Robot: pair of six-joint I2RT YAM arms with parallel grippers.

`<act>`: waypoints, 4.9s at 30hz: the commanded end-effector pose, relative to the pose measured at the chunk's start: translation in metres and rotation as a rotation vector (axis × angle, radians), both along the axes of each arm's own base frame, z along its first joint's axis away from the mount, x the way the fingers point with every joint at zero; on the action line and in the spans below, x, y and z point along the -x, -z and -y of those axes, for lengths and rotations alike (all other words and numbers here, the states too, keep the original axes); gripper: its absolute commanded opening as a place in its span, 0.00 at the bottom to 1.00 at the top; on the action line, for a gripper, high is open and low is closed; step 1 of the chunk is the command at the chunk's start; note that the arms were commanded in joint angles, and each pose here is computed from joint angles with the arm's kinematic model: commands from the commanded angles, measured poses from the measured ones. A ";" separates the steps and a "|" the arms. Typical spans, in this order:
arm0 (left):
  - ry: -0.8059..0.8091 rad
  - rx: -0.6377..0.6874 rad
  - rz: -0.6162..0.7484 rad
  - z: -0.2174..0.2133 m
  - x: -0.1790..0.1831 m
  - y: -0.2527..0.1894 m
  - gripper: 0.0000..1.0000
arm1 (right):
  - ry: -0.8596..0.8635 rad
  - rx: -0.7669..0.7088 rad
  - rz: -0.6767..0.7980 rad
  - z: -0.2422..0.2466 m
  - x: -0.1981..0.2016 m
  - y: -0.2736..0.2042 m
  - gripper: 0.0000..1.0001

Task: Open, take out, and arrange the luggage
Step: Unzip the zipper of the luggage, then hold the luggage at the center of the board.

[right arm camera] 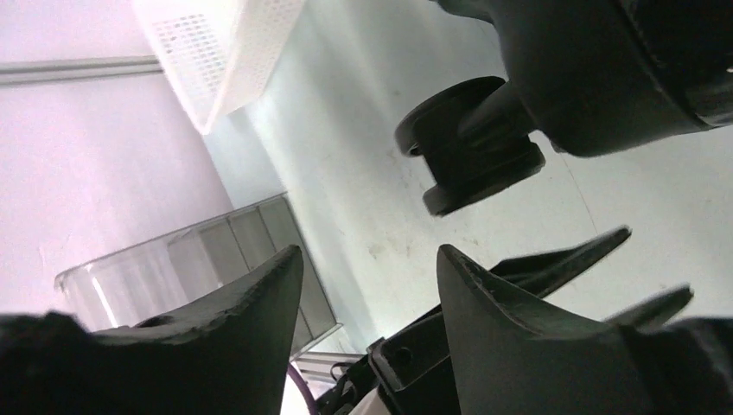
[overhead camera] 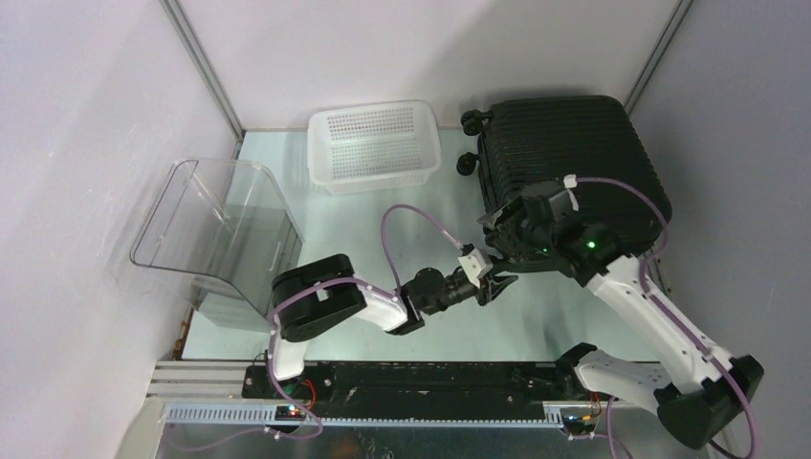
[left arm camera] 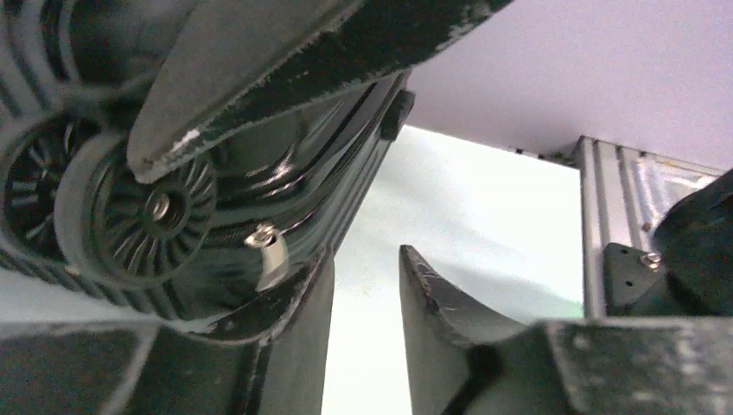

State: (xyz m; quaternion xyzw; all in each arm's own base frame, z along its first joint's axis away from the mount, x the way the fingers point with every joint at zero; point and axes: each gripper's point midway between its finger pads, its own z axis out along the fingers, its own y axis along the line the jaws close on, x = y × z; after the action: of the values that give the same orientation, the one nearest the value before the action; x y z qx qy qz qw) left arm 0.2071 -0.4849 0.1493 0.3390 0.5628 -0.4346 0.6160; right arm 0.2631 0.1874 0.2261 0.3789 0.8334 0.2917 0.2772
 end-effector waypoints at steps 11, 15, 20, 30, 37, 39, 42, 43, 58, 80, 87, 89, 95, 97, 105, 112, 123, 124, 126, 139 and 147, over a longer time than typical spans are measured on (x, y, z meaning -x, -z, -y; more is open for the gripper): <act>-0.022 0.023 -0.206 -0.065 0.037 -0.032 0.58 | -0.321 0.309 0.353 0.056 0.064 -0.042 0.66; -0.100 0.032 -0.242 -0.089 0.028 -0.052 0.61 | -0.320 0.349 0.397 0.067 0.072 -0.017 0.64; -0.218 -0.175 -0.335 -0.112 -0.004 -0.054 0.65 | -0.358 0.402 0.515 0.063 0.066 0.009 0.62; -0.346 -0.230 -0.316 -0.178 -0.045 -0.104 0.68 | -0.230 0.548 0.594 0.061 0.029 0.059 0.57; -0.365 -0.279 -0.301 -0.204 -0.044 -0.112 0.68 | -0.134 0.601 0.606 0.058 0.011 0.076 0.54; -0.365 -0.281 -0.297 -0.207 -0.042 -0.114 0.68 | -0.077 0.645 0.589 0.068 0.008 0.079 0.54; -0.363 -0.275 -0.294 -0.210 -0.039 -0.115 0.68 | 0.009 0.664 0.555 0.079 0.005 0.084 0.53; -0.362 -0.271 -0.292 -0.211 -0.038 -0.116 0.68 | 0.021 0.662 0.552 0.080 0.005 0.085 0.52; -0.390 -0.262 -0.303 -0.224 -0.032 -0.112 0.68 | 0.187 0.691 0.463 0.093 -0.002 0.101 0.36; 0.151 -0.402 0.209 -0.133 -0.020 -0.116 0.80 | -0.102 0.588 0.610 0.085 0.012 0.096 0.00; 0.336 -0.420 0.272 -0.099 -0.017 -0.108 0.85 | -0.198 0.543 0.624 0.071 0.012 0.097 0.01; 0.364 -0.434 0.257 -0.089 -0.022 -0.103 0.85 | -0.202 0.525 0.610 0.069 0.015 0.101 0.10; 0.416 -0.455 0.234 -0.066 -0.035 -0.085 0.88 | -0.172 0.499 0.610 0.065 0.017 0.106 0.30; 0.415 -0.461 0.232 -0.062 -0.040 -0.082 0.88 | -0.157 0.508 0.616 0.064 0.017 0.104 0.37; 0.361 -0.428 0.195 -0.048 -0.057 -0.080 0.88 | -0.016 0.554 0.607 0.064 0.010 0.097 0.56; 0.335 -0.372 0.200 -0.041 -0.069 -0.078 0.87 | 0.016 0.617 0.591 0.064 0.001 0.094 0.60; 0.319 -0.395 0.191 -0.030 -0.085 -0.063 0.85 | 0.040 0.643 0.573 0.067 0.002 0.100 0.63; 0.317 -0.395 0.189 -0.029 -0.086 -0.063 0.85 | 0.029 0.648 0.572 0.066 0.002 0.101 0.64; 0.313 -0.388 0.189 -0.027 -0.090 -0.067 0.84 | 0.030 0.648 0.565 0.066 0.003 0.103 0.66; 0.414 -0.247 0.170 -0.031 -0.065 -0.105 0.02 | 0.165 0.603 0.539 0.082 0.001 0.098 0.61; 0.415 -0.219 0.131 -0.032 -0.061 -0.111 0.00 | 0.195 0.589 0.553 0.069 -0.010 0.094 0.60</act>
State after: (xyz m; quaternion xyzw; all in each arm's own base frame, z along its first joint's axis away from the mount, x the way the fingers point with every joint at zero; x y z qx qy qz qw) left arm 0.2783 -0.4553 0.1994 0.5479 0.5404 -0.4391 0.4637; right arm 0.2569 0.1113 0.1010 0.2223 0.7765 0.0835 0.5837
